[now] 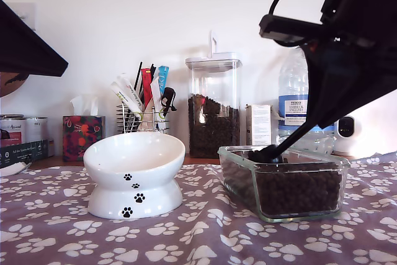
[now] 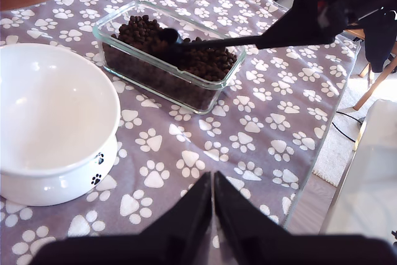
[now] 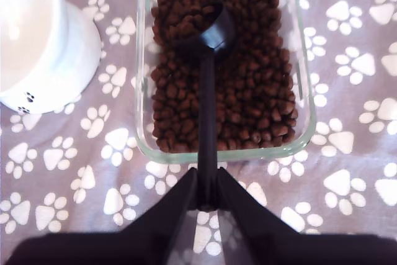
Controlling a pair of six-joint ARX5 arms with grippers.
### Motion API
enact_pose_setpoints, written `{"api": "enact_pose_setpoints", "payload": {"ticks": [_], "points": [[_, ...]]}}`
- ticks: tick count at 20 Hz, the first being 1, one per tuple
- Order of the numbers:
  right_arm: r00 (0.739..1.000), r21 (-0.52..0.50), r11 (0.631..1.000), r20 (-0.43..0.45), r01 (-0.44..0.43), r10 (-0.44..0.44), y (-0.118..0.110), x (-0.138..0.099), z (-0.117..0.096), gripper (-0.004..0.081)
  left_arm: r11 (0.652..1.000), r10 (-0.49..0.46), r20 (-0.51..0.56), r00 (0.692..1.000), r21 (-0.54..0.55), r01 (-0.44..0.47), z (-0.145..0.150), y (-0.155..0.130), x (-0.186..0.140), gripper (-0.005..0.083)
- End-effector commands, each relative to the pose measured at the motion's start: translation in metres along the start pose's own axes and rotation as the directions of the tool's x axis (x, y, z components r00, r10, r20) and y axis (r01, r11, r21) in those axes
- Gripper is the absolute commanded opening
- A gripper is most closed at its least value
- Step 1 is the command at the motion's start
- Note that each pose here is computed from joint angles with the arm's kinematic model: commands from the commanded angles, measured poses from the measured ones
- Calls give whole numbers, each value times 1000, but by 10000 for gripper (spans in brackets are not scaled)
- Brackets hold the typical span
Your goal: Measure one spoon of cat food and pour it into the food bowl
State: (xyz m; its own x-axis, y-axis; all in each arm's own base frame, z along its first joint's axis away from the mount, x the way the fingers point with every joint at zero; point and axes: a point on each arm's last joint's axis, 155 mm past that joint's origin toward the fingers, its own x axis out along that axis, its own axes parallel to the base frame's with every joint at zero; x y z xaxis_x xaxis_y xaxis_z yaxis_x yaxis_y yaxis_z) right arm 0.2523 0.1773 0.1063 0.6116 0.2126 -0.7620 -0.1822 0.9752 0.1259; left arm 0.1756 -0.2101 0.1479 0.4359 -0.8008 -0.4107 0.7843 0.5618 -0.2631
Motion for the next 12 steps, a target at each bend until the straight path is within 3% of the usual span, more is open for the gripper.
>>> {"api": "enact_pose_setpoints", "payload": {"ticks": [1,7,12], "points": [[1000,-10,1000,24,8,-8,-4,-5,4,-13,1000,-1,-11,1000,-5,1,-6,0,2,-19],[997,3,1000,77,-5,5,-6,-18,14,-12,1000,5,-11,1000,-5,-5,-6,2,2,-19],[995,15,1000,103,-12,10,-12,-20,7,-12,1000,5,-11,1000,-6,-6,-7,2,2,-19]]}}
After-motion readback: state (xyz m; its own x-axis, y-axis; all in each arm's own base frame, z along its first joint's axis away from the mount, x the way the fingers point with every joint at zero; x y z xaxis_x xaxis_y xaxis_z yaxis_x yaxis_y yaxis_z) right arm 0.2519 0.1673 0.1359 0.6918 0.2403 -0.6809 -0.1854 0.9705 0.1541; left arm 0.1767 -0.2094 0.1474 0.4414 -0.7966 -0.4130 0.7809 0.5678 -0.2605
